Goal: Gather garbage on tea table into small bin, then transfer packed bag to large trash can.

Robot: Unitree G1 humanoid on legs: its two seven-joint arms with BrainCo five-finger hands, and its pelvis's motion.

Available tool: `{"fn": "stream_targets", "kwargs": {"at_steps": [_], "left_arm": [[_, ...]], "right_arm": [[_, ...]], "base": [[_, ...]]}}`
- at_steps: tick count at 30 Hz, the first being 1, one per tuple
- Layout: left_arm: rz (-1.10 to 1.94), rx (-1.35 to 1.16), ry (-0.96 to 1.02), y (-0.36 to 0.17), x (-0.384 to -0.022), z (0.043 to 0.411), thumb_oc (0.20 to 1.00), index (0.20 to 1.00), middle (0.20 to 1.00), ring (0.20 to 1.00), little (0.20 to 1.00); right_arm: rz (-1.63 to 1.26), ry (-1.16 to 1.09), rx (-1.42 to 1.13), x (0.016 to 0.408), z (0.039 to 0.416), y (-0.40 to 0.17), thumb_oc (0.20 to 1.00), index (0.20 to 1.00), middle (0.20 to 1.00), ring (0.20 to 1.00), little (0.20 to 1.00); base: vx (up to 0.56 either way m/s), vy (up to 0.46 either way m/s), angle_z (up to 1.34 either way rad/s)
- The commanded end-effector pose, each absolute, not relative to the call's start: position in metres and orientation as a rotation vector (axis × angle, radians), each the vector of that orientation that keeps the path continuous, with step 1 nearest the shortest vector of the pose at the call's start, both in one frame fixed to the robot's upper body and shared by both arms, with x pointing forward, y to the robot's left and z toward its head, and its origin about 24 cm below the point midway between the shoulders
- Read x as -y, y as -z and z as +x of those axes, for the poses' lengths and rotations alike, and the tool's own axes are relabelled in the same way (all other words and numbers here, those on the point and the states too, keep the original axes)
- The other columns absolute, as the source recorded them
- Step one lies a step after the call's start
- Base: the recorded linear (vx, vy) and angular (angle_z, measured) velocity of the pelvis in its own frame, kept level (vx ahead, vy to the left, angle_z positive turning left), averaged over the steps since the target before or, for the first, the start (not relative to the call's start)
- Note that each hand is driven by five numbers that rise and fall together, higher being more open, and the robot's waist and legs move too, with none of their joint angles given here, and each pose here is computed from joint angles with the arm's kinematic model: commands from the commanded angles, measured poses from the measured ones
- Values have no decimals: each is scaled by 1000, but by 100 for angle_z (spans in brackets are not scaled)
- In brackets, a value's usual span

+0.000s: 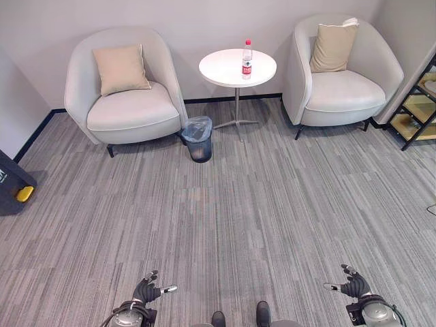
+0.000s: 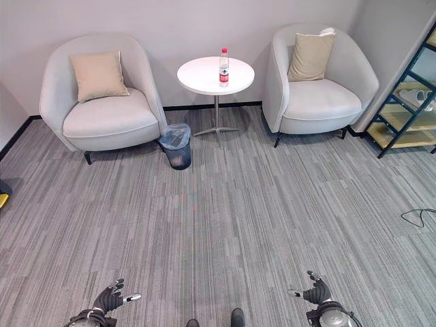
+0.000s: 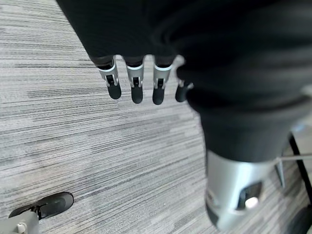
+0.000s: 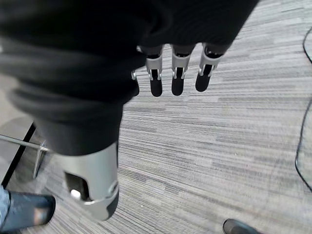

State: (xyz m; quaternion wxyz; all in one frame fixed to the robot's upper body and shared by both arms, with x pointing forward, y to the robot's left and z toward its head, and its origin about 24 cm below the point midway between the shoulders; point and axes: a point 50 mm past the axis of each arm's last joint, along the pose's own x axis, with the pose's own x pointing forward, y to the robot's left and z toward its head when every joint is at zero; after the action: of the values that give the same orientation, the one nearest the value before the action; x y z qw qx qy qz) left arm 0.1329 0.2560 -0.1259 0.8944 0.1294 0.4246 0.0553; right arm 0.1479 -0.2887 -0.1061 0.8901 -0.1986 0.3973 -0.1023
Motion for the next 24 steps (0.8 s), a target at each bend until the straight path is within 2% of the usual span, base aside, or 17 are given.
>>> {"fn": "stream_targets", "kwargs": {"at_steps": [1, 4, 17, 24], "left_arm": [[239, -833, -174, 119, -263, 145, 1000, 1000, 1000, 1000, 1000], [214, -831, -200, 120, -263, 145, 1000, 1000, 1000, 1000, 1000], [130, -708, -278, 102, -269, 159, 1000, 1000, 1000, 1000, 1000], [127, -712, -266, 104, -264, 161, 1000, 1000, 1000, 1000, 1000]], "right_arm": [[-343, 285, -791, 292, 157, 102, 1000, 1000, 1000, 1000, 1000], [-265, 326, -781, 288, 160, 104, 1000, 1000, 1000, 1000, 1000], [-248, 310, -715, 278, 181, 95, 1000, 1000, 1000, 1000, 1000], [-272, 277, -678, 274, 189, 89, 1000, 1000, 1000, 1000, 1000]], "base": [[33, 28, 0], [43, 56, 0], [35, 96, -8], [199, 26, -17]]}}
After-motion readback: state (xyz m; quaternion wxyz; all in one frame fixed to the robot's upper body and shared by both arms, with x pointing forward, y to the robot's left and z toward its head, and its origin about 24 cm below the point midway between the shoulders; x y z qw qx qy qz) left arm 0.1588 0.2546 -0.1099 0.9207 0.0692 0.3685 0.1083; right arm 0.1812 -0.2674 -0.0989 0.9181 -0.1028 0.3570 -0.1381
